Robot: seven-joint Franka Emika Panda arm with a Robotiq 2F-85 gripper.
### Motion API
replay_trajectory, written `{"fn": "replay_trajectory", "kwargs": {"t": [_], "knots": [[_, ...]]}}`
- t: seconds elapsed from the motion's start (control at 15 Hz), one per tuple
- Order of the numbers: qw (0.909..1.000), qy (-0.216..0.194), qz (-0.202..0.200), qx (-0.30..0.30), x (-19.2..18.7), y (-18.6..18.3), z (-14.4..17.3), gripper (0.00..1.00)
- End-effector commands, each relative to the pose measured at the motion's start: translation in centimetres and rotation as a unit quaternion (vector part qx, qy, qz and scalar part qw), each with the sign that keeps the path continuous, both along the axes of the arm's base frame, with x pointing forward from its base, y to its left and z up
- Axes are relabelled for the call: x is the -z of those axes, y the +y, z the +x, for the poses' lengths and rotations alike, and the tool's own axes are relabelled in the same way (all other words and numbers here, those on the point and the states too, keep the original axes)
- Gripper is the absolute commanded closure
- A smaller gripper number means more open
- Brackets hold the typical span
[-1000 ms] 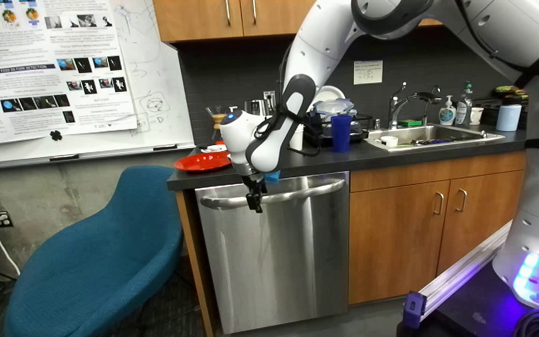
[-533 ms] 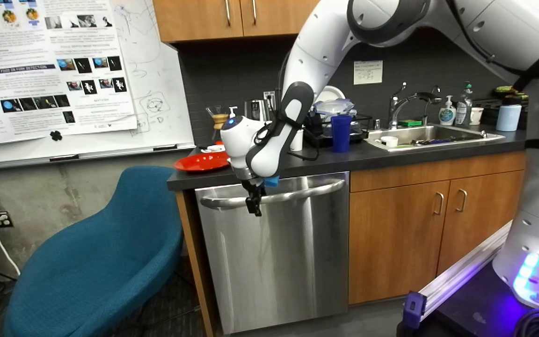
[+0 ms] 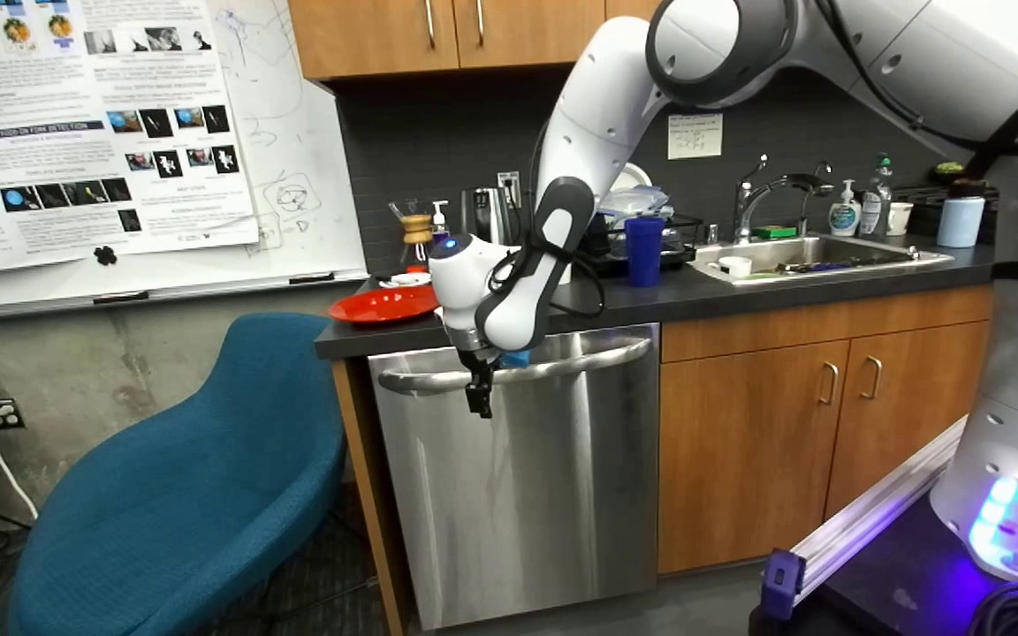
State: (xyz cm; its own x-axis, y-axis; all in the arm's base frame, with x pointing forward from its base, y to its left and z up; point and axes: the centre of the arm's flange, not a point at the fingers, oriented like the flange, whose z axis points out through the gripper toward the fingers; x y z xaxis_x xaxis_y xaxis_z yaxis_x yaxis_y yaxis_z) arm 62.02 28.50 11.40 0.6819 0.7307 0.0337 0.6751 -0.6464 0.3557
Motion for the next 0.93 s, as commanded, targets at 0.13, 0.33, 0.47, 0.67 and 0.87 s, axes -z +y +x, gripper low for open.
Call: {"fn": "replay_trajectory", "kwargs": {"t": [0.13,0.33,0.47,0.67,0.87], "knots": [[0.9998,-0.015,0.013,-0.005,2.0,-1.4,0.0,0.0],[0.9998,-0.012,0.016,-0.005,2.5,-1.6,-0.8,0.0],[0.9997,-0.009,0.022,-0.003,2.8,-1.4,-1.4,0.0],[0.9995,-0.008,0.031,0.0,3.1,-1.0,-2.6,0.0],[0.999,-0.011,0.044,0.004,3.5,-0.6,-3.5,0.0]]}}
